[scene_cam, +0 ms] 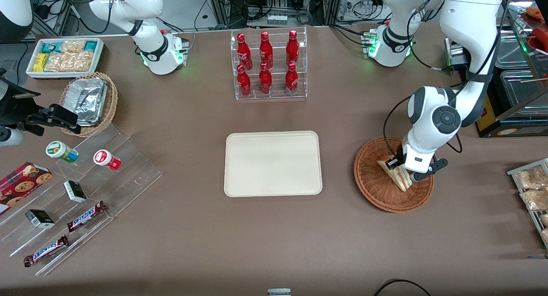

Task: Place sandwich from basket to tray
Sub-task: 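Close the left gripper on the sandwich and lift it from the basket, then carry the held sandwich with the left gripper over the cream tray, then lower the sandwich onto the tray and open the left gripper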

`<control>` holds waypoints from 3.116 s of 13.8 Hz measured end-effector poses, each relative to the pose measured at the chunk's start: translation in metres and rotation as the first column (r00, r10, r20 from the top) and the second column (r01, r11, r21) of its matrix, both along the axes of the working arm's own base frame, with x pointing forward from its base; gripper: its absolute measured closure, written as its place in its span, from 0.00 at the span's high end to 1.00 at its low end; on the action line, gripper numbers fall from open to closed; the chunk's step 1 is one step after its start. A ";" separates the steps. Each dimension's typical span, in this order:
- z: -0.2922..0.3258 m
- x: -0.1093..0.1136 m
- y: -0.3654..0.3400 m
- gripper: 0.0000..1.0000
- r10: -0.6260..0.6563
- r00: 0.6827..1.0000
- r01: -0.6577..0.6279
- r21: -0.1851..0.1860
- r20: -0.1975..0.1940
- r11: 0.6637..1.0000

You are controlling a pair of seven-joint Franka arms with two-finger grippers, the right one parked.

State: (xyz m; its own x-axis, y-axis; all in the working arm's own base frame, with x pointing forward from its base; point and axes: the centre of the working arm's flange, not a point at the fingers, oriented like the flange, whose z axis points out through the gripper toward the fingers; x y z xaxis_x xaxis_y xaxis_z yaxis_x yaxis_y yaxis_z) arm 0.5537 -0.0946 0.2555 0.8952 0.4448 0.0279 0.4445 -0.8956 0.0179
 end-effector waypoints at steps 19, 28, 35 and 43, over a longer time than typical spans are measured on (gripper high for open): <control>0.090 -0.039 -0.202 0.17 -0.500 0.866 0.500 0.048 -0.005 0.865; 0.033 -0.033 -0.299 0.17 -0.618 0.786 0.616 -0.053 -0.031 0.786; 0.006 -0.018 -0.337 0.17 -0.630 0.776 0.627 -0.079 -0.020 0.775; -0.015 -0.017 -0.345 0.16 -0.621 0.783 0.617 -0.088 -0.026 0.782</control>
